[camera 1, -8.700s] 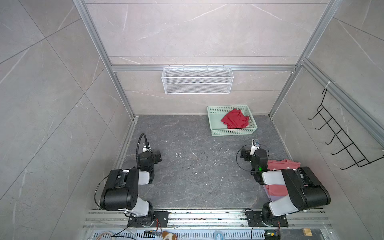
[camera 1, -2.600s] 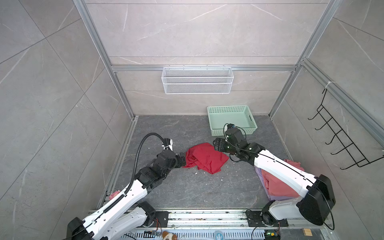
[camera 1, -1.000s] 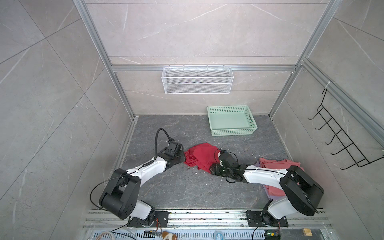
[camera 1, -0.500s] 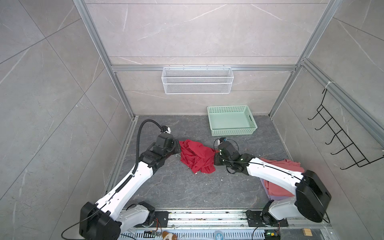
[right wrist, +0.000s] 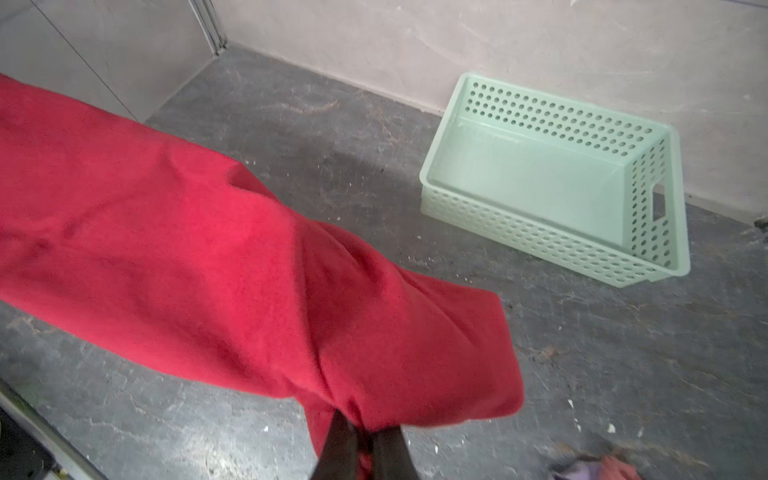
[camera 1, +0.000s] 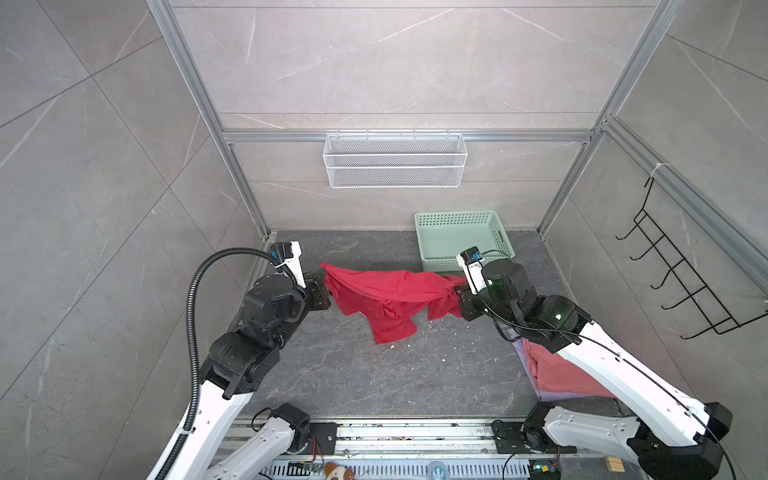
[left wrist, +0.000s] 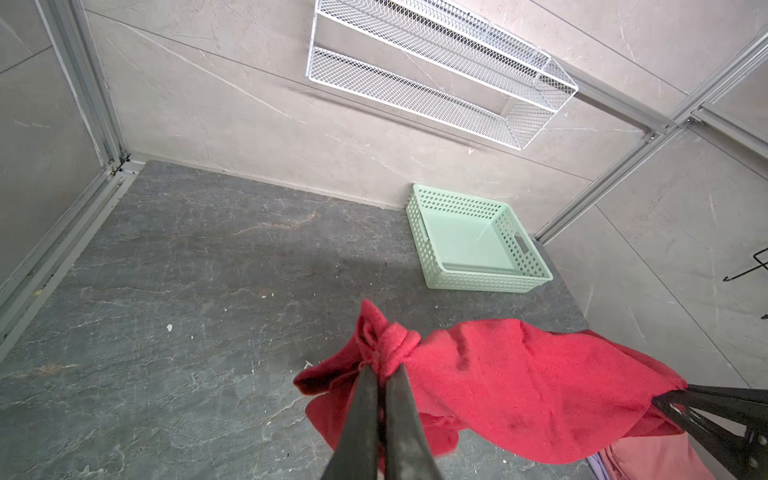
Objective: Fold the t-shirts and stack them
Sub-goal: 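Lift the red t-shirt with both grippers, stretching it apart, then lower it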
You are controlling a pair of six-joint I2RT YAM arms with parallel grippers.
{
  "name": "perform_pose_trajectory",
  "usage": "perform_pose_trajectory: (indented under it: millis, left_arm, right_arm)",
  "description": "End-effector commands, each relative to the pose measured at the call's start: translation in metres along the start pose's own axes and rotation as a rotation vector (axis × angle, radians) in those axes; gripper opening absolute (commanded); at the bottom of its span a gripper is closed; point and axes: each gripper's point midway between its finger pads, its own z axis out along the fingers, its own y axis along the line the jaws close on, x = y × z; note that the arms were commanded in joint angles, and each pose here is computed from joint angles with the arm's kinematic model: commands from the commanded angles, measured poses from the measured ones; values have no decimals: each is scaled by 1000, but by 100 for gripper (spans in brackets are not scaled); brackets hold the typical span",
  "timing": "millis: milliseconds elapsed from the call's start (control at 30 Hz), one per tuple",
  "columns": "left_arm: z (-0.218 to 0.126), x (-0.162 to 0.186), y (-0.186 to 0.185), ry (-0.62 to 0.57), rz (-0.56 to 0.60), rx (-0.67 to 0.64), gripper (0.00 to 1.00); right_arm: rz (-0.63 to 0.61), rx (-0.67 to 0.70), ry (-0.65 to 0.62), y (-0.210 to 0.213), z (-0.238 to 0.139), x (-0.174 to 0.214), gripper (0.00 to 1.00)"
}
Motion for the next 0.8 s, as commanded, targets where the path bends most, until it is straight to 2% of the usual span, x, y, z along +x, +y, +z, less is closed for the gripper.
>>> perform_pose_trajectory:
  millis: [0, 167, 333, 433, 533, 633, 767]
  left_arm:
    - [2, 1, -5, 19, 19, 21, 0]
    - [53, 30, -1, 106, 20, -29, 0]
    - [134, 62, 10, 203, 67, -122, 0]
    - [181, 72, 25, 250, 34, -149, 0]
    - [219, 75, 35, 284, -25, -131, 0]
    - [235, 71, 33, 281, -45, -105, 0]
    - [224, 50, 27, 232, -21, -87, 0]
  right_arm:
    - [-68, 23, 134, -2, 10, 30, 1]
    - [-71, 66, 202, -2, 60, 49, 2]
    - [-3, 92, 253, -13, 130, 56, 2]
    - [93, 58, 240, -18, 167, 50, 4]
    - [115, 72, 268, -24, 194, 50, 3]
    - [113, 84, 284, -24, 203, 51, 1]
    - [111, 99, 249, -29, 181, 40, 0]
